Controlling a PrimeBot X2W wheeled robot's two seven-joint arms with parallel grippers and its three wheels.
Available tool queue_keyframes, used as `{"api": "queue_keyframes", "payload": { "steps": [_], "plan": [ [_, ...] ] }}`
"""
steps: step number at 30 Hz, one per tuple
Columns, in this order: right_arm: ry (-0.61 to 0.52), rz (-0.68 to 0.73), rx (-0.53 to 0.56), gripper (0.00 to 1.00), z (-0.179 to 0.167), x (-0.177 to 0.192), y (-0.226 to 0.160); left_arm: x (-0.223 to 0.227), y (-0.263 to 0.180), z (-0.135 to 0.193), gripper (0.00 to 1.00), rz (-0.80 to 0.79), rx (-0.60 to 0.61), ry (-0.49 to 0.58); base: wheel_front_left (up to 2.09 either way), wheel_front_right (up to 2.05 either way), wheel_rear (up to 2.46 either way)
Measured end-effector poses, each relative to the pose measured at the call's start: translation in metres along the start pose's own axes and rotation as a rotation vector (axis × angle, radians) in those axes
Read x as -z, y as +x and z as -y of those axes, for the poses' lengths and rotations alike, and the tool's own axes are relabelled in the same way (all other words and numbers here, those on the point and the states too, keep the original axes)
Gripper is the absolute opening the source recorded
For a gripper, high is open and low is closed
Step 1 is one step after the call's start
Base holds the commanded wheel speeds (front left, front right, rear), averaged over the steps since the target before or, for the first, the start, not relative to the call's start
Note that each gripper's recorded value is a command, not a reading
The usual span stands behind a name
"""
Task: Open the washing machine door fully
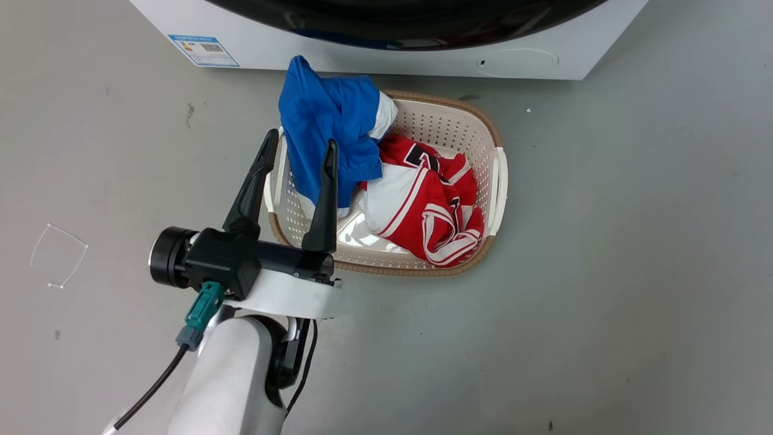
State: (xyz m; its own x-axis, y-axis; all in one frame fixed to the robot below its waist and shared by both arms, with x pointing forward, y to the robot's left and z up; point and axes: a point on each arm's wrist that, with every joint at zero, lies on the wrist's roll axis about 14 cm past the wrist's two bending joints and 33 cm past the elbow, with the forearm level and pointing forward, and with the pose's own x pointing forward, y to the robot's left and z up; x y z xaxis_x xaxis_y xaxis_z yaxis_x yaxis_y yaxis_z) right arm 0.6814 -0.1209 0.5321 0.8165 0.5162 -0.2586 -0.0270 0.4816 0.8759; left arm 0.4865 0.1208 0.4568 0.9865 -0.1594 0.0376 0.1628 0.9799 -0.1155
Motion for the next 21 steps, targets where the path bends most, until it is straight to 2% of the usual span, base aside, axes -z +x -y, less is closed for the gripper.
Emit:
{"api": "queue_keyframes", "payload": {
  "steps": [7, 14, 21],
  "plan": [
    [0.019, -0.116, -0.003, 0.00, -0.003, 0.017, -0.017, -0.011, -0.003, 0.001, 1.00, 0.020, -0.002, -0.002, 0.00, 0.00, 0.00],
    [0.028, -0.332, -0.019, 0.00, -0.018, 0.074, -0.044, -0.033, -0.019, 0.002, 1.00, 0.053, -0.021, -0.032, 0.00, 0.00, 0.00],
    [-0.011, -0.458, -0.029, 0.00, -0.036, 0.110, -0.082, -0.049, -0.043, 0.008, 1.00, 0.068, -0.017, -0.032, 0.00, 0.00, 0.00]
  ]
}}
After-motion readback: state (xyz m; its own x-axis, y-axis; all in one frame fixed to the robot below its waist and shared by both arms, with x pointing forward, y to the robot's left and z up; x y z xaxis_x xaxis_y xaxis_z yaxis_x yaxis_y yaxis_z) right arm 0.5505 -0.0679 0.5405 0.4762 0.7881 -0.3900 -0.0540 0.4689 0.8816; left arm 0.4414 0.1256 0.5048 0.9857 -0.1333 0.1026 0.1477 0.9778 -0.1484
